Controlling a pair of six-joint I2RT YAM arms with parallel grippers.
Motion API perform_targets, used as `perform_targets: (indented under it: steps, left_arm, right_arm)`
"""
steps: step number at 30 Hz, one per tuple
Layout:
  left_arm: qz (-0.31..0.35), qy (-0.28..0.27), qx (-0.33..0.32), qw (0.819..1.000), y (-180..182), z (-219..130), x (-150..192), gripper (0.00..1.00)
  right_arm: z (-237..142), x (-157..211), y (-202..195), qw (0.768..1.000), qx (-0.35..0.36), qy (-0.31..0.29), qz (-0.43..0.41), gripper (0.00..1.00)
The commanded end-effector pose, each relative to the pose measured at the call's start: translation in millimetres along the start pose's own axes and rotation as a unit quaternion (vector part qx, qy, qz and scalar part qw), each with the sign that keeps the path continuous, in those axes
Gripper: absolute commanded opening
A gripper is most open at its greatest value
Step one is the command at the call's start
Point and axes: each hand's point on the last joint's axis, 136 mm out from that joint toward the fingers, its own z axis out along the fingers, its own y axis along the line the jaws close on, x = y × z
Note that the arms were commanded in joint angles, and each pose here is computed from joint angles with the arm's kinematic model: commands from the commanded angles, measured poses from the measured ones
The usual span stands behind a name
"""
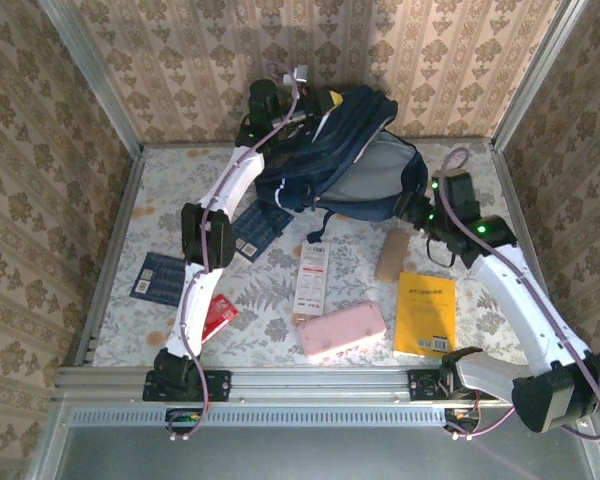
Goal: Pack the student bag
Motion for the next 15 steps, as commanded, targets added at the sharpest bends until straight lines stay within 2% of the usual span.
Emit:
perform_targets:
  steps: [1, 4, 8, 12, 15]
  left_arm:
    - [0.063, -0.033, 0.041, 0.997, -33, -11, -23, 0.00]
    - [0.063, -0.031, 0.045, 0.997, -32, -11, -23, 0.00]
    - [0.059, -0.028, 0.053, 0.996, -33, -12, -21, 0.00]
    - [0.053, -0.026, 0.062, 0.996, -36, -13, -21, 0.00]
    - [0.050, -0.026, 0.067, 0.996, -37, -13, -20, 0.00]
  right_arm:
    - [37, 59, -15, 0.993, 0.044, 0.106, -0.021, 0.63]
    - [63, 74, -16, 0.989, 0.064, 0.126, -0.029, 0.66]
    - [90, 86, -31, 0.984, 0.104, 0.141, -0.013, 0.81]
    - [106, 93, -42, 0.981, 0.132, 0.140, 0.001, 0.90]
    - [117, 95, -49, 0.980, 0.147, 0.135, 0.006, 0.91]
